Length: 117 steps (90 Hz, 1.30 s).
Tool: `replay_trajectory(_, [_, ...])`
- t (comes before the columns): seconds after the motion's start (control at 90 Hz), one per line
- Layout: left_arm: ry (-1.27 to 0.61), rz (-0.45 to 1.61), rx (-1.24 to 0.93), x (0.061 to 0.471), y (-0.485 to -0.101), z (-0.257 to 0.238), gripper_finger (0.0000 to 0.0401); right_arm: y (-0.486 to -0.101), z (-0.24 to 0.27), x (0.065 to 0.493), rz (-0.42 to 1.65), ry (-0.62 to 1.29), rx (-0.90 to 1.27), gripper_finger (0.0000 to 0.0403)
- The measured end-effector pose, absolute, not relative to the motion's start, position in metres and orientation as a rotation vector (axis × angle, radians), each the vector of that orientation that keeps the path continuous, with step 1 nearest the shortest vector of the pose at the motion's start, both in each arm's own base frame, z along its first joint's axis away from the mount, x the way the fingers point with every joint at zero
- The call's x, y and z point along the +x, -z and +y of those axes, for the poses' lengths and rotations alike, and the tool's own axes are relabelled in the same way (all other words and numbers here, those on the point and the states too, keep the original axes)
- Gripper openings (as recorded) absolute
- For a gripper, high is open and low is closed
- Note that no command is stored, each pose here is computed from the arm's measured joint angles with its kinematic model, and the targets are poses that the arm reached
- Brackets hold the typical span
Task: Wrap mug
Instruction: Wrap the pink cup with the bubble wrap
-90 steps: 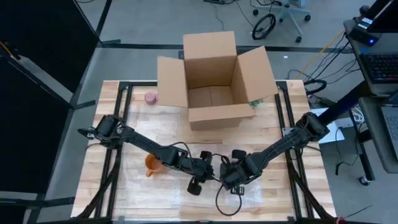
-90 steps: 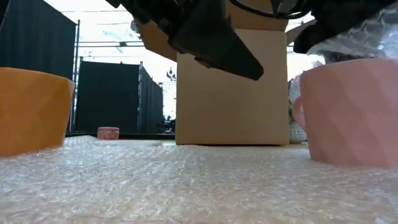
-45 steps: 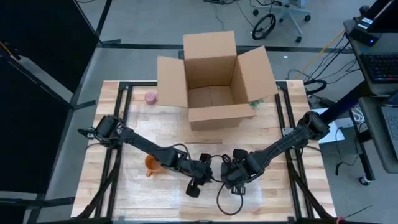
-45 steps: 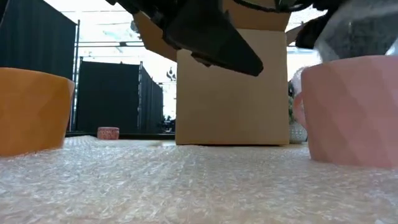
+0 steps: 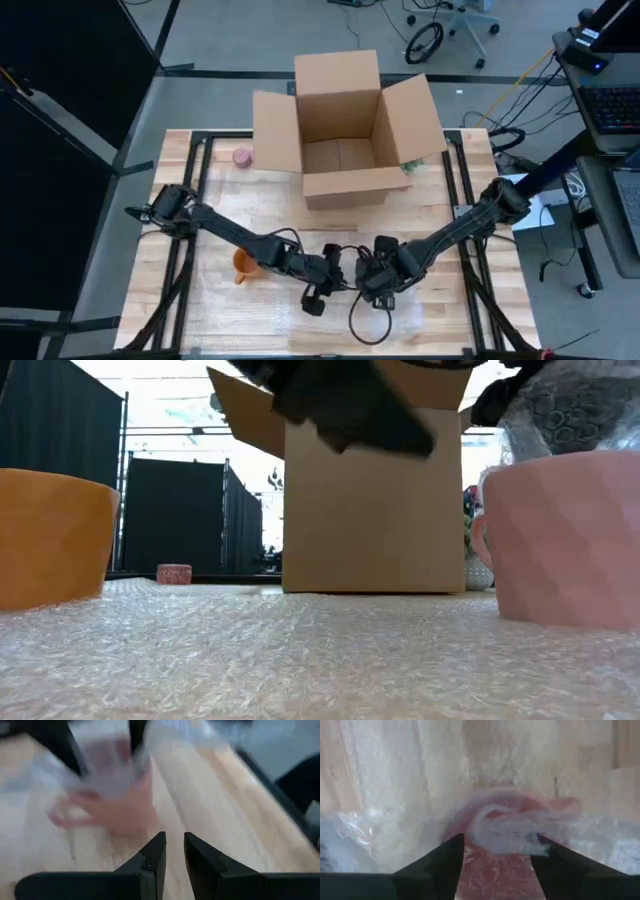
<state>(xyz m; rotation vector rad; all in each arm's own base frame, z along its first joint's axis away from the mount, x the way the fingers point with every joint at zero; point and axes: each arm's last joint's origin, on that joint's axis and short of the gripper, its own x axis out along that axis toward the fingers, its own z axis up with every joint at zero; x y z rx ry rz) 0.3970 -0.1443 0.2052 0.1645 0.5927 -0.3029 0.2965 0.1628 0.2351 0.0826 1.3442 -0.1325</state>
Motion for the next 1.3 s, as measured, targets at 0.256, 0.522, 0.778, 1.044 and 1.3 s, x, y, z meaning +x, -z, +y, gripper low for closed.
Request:
replay_trajectory(0.256, [0.304,0.457,0.227,0.413,-0.219,-0.141,0.0056,-0.238,0.166,0.298,1.289,0.144,0.068,0.0203])
replay_trajectory(0.522, [0.273,0.387,0.187,0.437,-0.191,-0.127,0.0056,-0.235,0.166,0.296,1.316,0.138,0.062,0.0203])
replay_trajectory(0.778, [0.273,0.397,0.147,0.444,-0.181,-0.112,0.0056,-0.234,0.165,0.296,1.325,0.137,0.064,0.0203])
replay_trajectory(1.044, [0.29,0.428,0.129,0.447,-0.166,-0.113,0.0056,-0.232,0.164,0.294,1.379,0.114,0.081,0.0203])
replay_trajectory(1.3, [0.291,0.443,0.131,0.447,-0.164,-0.112,0.0056,-0.238,0.164,0.292,1.433,0.097,0.111,0.0203])
